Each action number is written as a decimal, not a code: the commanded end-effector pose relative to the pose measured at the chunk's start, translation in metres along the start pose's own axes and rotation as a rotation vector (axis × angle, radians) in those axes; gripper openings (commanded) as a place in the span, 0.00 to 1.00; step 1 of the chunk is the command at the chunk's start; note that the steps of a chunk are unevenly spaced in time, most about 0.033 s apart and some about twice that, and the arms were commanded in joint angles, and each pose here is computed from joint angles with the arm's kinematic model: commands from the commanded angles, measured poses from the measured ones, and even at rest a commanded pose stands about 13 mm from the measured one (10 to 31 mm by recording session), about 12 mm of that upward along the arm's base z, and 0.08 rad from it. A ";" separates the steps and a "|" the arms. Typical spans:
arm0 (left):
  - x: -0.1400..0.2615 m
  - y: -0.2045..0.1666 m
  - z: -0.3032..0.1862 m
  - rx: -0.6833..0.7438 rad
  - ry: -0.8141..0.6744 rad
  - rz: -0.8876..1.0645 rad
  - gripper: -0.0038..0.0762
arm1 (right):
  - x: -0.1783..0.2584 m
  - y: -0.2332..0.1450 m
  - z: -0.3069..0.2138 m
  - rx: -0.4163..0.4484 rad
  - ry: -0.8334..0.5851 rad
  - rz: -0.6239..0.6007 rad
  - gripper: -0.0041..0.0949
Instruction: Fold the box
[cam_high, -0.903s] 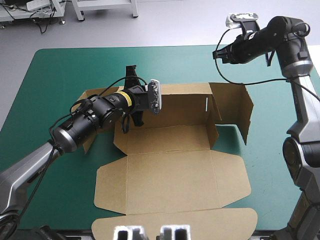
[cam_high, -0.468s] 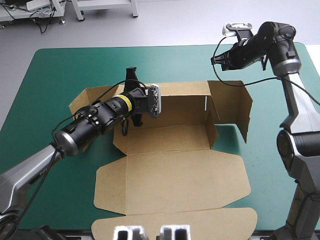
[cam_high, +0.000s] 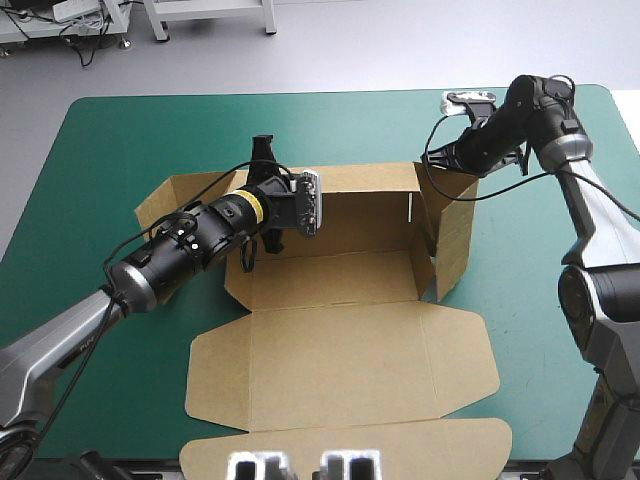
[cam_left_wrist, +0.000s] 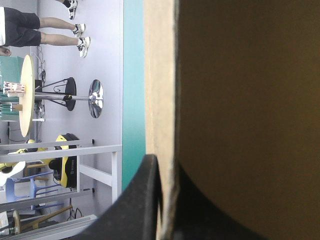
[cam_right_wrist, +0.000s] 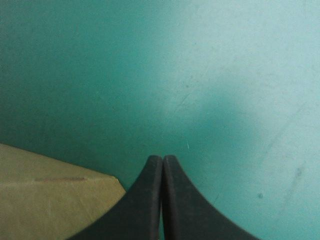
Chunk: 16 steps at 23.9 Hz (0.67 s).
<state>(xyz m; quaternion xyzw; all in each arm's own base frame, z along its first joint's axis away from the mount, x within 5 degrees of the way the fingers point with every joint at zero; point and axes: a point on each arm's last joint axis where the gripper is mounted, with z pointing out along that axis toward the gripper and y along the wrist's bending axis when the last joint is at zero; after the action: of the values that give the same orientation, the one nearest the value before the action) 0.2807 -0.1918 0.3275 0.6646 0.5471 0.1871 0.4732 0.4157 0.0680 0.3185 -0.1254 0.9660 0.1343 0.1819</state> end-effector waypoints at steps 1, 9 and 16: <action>0.001 0.004 -0.012 0.013 0.028 -0.021 0.04 | 0.014 0.018 -0.051 -0.019 -0.087 -0.057 0.02; 0.002 0.003 -0.012 0.027 0.040 -0.042 0.04 | 0.043 0.031 -0.043 -0.149 -0.116 -0.107 0.02; 0.004 0.001 -0.012 0.045 0.055 -0.046 0.04 | 0.114 0.038 -0.041 -0.104 -0.418 -0.217 0.02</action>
<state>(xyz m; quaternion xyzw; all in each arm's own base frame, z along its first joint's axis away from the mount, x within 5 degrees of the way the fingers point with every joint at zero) 0.2776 -0.1874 0.3289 0.6642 0.5588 0.1892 0.4591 0.3133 0.0716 0.3075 -0.1797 0.9110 0.2017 0.3117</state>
